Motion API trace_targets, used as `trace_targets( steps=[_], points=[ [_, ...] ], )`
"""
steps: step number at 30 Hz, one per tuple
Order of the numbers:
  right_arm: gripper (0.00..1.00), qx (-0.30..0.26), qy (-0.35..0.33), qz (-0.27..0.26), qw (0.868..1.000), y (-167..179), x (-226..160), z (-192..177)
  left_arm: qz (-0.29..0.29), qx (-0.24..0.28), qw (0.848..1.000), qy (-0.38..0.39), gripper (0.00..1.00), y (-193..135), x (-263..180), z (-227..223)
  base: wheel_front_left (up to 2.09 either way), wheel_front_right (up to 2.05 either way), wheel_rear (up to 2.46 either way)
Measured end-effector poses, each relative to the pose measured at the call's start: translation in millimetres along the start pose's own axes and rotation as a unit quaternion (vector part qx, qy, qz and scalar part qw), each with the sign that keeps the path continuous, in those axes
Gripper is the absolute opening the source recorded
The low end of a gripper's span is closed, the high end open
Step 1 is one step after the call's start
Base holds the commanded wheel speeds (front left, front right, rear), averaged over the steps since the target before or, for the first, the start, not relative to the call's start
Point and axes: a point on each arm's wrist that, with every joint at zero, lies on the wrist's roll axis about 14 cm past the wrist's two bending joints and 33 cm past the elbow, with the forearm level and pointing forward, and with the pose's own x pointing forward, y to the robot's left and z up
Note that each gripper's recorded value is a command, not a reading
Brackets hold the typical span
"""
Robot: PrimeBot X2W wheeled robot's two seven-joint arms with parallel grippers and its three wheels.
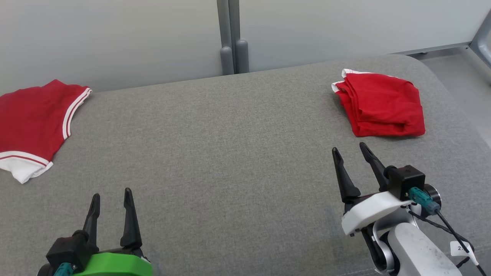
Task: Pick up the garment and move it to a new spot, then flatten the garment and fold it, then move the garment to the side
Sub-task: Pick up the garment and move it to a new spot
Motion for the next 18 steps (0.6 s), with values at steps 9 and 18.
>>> trace_targets(
  steps=[9, 18],
  points=[
    [1.00, -0.006, -0.002, 0.001, 1.000, 2.3, -2.8, 0.2, 0.001, 0.000, 1.000, -0.001, 1.00, 0.0, -2.1, 0.9, 0.00, 0.00, 0.00],
    [1.00, -0.006, 0.004, 0.004, 1.000, 4.8, -5.0, -4.6, 0.010, 0.001, 1.000, 0.001, 1.00, 4.9, -9.1, -0.6, 0.00, 0.00, 0.00]
  ],
)
